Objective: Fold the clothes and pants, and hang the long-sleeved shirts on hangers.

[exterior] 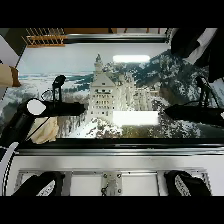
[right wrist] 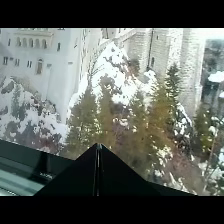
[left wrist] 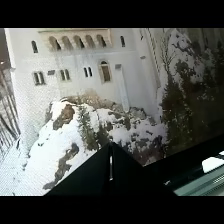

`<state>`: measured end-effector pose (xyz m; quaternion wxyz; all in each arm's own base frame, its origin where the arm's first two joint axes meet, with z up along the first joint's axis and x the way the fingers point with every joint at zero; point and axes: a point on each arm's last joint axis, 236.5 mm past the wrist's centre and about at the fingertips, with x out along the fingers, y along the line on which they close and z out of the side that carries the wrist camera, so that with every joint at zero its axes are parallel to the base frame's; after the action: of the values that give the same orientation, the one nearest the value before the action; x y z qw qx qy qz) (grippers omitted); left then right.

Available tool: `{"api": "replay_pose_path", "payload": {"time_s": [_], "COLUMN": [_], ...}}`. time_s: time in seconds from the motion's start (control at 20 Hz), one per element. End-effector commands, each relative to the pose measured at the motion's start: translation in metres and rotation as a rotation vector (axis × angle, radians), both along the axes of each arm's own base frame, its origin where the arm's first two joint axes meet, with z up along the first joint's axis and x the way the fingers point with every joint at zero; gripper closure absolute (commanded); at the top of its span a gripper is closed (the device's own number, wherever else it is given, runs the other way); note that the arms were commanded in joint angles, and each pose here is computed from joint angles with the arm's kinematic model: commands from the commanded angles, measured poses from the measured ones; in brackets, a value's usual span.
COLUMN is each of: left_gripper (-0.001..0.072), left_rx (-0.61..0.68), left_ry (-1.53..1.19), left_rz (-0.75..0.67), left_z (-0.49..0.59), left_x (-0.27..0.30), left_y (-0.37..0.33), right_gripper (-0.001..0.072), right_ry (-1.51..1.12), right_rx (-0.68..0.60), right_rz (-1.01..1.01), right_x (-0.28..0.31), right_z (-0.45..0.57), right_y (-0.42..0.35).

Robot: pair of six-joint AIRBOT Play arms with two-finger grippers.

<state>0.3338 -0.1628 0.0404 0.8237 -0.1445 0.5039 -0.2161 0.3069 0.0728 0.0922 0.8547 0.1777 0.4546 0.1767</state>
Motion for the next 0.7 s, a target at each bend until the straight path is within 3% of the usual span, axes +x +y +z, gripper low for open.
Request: {"api": "replay_pose_path", "payload": {"time_s": [0.0, 0.3, 0.35, 0.4, 0.65], "left_gripper": [0.0700, 0.0700, 0.0400, -0.0006, -0.0006], "left_rx": [0.001, -0.001, 0.055, 0.141, 0.565], "left_ry": [0.000, -0.002, -0.040, -0.080, -0.001], "left_rz": [-0.001, 0.001, -0.001, 0.019, 0.254], "left_z": [0.000, 0.000, 0.003, 0.012, 0.009], "left_x": [0.000, 0.000, 0.009, 0.021, 0.020], "left_y": [0.000, 0.000, 0.014, 0.040, 0.201], "right_gripper": [0.0693, 0.0693, 0.0693, 0.0693, 0.0693], "right_ry": [0.000, 0.000, 0.000, 0.000, 0.000], "right_rx": [0.000, 0.000, 0.000, 0.000, 0.000], "right_rz": [0.001, 0.001, 0.001, 0.001, 0.001], "right_x": [0.000, 0.000, 0.000, 0.000, 0.000], "right_z": [0.000, 0.000, 0.000, 0.000, 0.000], "right_y": [0.000, 0.000, 0.000, 0.000, 0.000]}}
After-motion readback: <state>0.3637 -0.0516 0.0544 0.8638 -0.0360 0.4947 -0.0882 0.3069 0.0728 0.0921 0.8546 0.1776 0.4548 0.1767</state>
